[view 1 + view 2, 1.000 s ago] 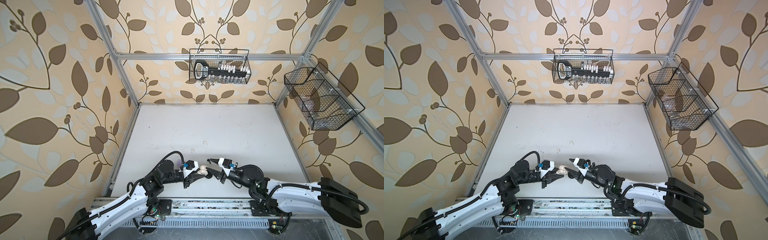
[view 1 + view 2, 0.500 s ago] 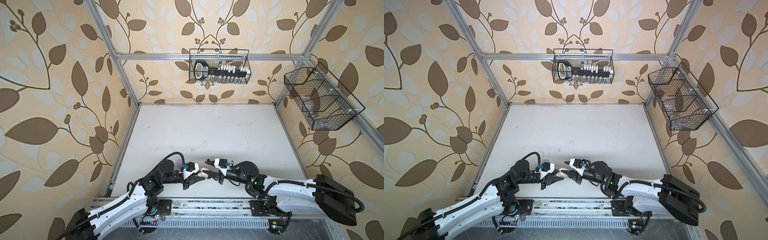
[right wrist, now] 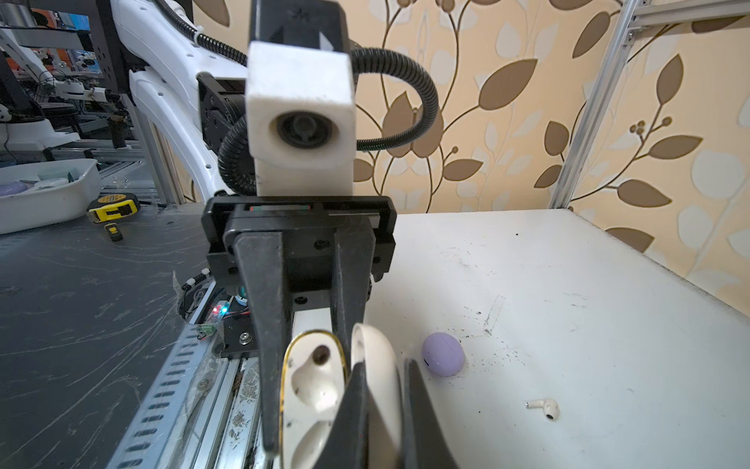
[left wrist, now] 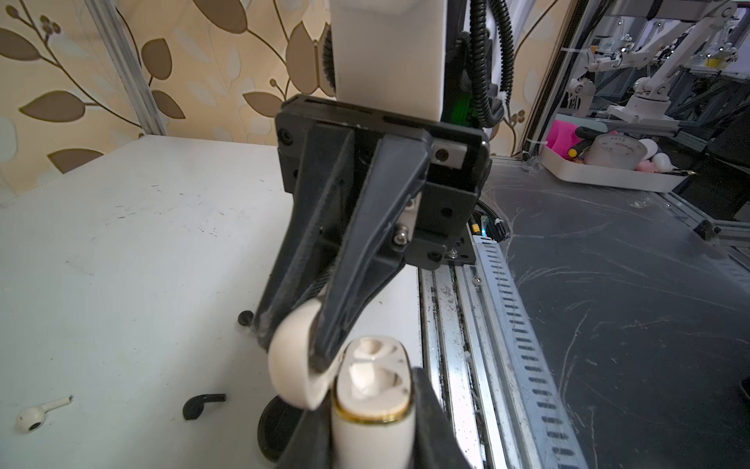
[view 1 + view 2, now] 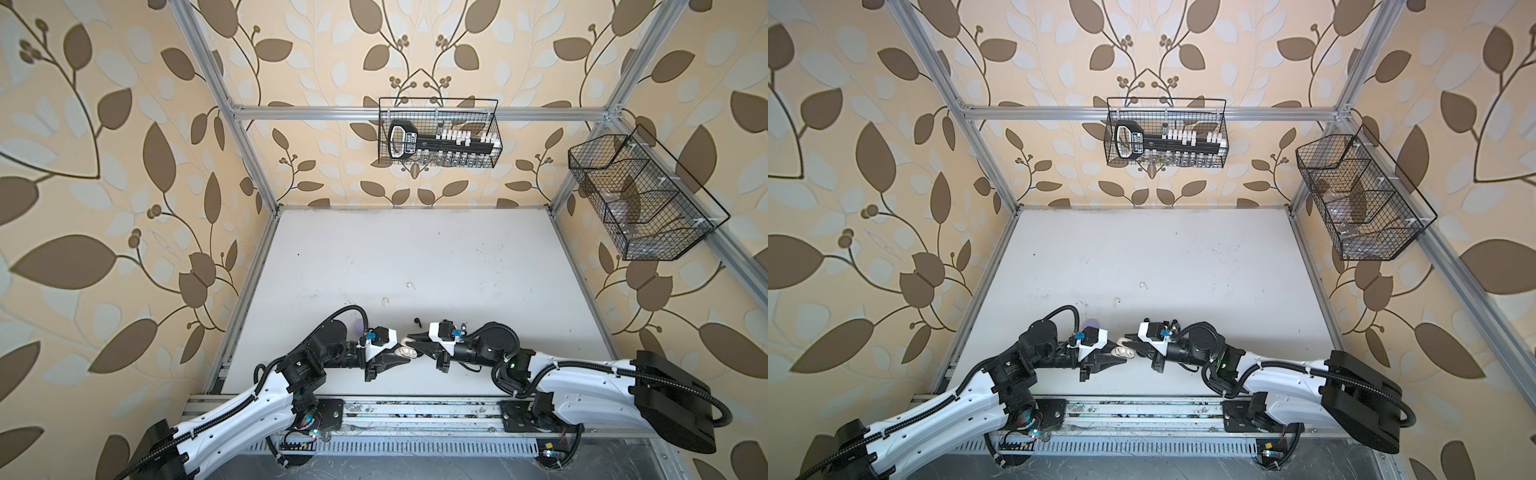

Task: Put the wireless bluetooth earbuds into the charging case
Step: 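Hold the case base with the left gripper while the right gripper pulls the lid open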

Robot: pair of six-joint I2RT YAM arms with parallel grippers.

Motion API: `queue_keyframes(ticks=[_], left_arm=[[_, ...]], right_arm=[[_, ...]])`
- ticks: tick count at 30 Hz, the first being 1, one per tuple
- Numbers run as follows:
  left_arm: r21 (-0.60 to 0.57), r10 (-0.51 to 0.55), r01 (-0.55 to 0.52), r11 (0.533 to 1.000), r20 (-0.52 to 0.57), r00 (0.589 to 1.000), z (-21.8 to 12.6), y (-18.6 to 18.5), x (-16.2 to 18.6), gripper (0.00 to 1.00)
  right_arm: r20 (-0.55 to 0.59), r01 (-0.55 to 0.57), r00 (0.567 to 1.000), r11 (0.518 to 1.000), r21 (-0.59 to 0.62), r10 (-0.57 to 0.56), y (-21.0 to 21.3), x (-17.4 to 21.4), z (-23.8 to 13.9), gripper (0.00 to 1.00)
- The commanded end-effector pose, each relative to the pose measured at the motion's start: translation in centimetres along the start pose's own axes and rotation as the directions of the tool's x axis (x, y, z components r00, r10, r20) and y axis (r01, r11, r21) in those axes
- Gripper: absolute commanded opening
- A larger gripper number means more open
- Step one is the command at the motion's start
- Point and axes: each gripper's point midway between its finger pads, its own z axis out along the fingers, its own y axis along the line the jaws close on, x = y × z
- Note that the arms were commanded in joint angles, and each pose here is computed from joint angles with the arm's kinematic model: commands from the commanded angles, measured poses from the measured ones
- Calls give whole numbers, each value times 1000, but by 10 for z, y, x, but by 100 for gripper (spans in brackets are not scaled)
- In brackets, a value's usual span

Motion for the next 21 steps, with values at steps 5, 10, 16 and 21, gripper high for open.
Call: queue_keyframes(ticks=[5,10,16,21], left_arm=[[19,89,-90,996,69,994,4,1,-38,18],[13,67,-68,998,33,997,9,6,-32,22],[5,62,-62,998,28,998,9,8,-30,29],[-9,62,-62,998,33,998,7,8,-30,34]], right_arm=[[-28,31,999,999,39,-30,1,0,3,2],[-35,37,999,997,68,-35,-3,1,3,1],[-30,39,999,996,83,-36,-6,0,3,0],[-26,38,999,995,90,-36,-6,0,2,0]])
